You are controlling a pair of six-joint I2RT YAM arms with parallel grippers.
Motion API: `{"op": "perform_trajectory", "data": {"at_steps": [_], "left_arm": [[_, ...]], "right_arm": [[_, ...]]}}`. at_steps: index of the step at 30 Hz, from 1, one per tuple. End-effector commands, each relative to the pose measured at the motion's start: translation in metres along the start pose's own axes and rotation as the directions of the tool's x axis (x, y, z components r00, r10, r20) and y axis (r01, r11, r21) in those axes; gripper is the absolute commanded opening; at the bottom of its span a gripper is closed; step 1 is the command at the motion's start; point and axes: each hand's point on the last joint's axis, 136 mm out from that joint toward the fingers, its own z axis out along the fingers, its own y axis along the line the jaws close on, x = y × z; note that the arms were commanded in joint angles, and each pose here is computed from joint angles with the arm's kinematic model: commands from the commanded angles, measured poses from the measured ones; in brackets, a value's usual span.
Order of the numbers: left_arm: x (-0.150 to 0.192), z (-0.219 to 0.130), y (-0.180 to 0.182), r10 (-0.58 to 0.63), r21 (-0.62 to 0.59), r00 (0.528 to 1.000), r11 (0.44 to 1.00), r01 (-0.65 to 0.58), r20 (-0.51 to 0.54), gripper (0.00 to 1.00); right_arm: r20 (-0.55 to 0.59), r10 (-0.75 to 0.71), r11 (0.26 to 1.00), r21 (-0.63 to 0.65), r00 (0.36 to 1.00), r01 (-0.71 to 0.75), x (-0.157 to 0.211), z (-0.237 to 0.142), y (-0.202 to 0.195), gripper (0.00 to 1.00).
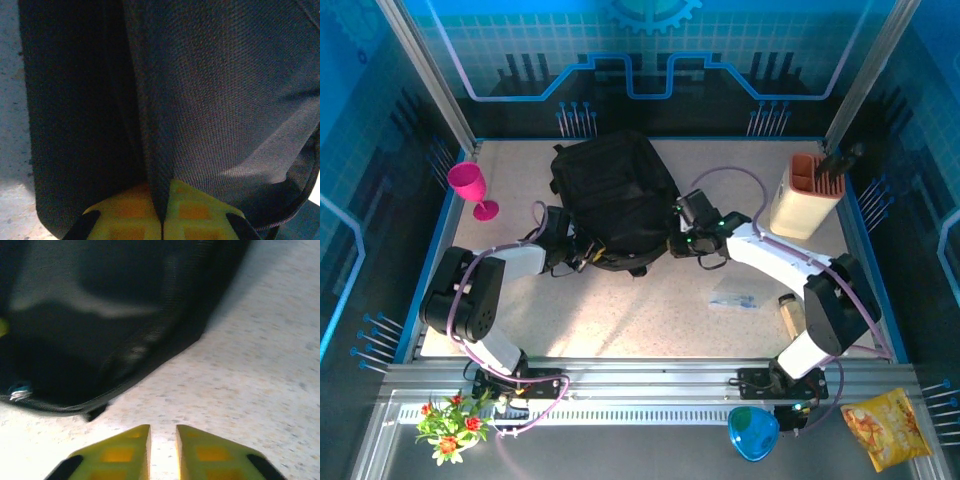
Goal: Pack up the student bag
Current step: Zip the student bag at the top-center of the table.
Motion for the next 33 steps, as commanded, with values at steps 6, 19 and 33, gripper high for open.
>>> {"op": "perform_trajectory", "data": {"at_steps": [6, 19, 33], "left_arm": [[0.006, -0.009, -0.009, 0.071, 0.012, 0.997, 0.997, -0.071, -0.03, 0.07], [0.01, -0.01, -0.028, 0.145, 0.125, 0.989, 0.982, -0.14, -0.035, 0.06], [0.008, -0.013, -0.029, 0.161, 0.114, 0.987, 0.981, -0.159, -0.014, 0.02]], "right_arm": [[-0.03, -0.291, 0.953, -0.095, 0.956, 0.287, -0.013, 0.014, 0.079, 0.5], [-0.251, -0.314, 0.949, -0.047, 0.916, 0.313, 0.002, 0.075, 0.096, 0.52], [-0.253, -0.228, 0.953, 0.141, 0.94, 0.269, 0.004, 0.067, 0.06, 0.03]]}}
